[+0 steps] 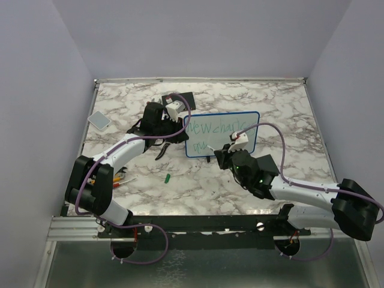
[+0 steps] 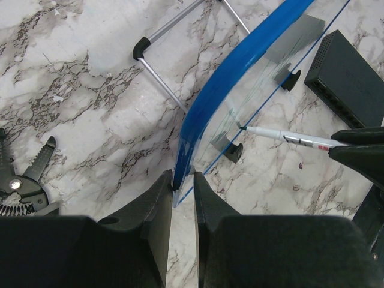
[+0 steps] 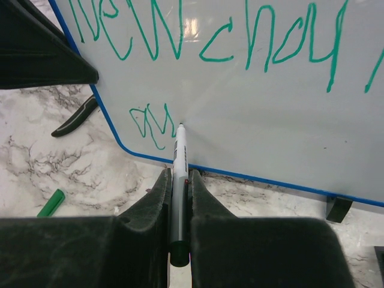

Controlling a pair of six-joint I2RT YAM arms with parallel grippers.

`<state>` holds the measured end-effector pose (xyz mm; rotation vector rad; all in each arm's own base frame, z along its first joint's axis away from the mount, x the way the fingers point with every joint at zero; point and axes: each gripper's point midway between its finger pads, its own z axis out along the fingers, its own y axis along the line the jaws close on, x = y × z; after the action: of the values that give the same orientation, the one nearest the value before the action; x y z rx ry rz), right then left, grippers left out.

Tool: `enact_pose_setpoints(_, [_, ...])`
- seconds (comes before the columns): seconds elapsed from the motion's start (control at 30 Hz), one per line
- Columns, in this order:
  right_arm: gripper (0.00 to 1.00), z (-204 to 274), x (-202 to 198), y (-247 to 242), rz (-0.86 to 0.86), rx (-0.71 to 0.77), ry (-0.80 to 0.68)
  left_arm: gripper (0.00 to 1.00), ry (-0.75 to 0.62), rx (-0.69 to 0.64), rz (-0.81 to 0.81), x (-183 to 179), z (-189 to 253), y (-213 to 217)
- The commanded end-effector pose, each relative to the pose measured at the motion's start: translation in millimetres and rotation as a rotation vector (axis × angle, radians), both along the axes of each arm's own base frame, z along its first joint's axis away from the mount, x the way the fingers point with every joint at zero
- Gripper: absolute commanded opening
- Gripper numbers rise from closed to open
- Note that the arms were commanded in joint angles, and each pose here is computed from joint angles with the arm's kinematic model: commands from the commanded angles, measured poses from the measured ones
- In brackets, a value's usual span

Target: Write a sentence on the whiteboard

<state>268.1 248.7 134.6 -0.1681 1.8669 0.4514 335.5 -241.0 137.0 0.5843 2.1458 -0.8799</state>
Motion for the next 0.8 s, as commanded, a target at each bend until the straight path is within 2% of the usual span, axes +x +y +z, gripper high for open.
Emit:
enact_pose_setpoints(0.0, [0.01, 25.0, 11.6, -15.6, -0.089, -0.015, -0.072, 0.2, -0.043, -0.02, -0.002, 2.0, 19.5, -3.1])
enact_pose_setpoints(0.23, [0.01, 27.5, 12.6, -12.3, -0.076, -0.02, -0.078, 0.2, -0.04, -0.018, -0.001, 2.1, 17.9, -3.1])
enact_pose_setpoints(0.53, [0.01, 39.0, -8.5, -2.4, 0.072, 0.042, -0.103, 0.2, -0.041, -0.016, 0.002, 3.2, 17.9, -2.8])
enact_pose_setpoints(0.77, [0.01, 22.2, -4.7, -23.2, -0.046, 0.008, -0.048, 0.2, -0.04, -0.018, 0.002, 2.5, 18.2, -2.8])
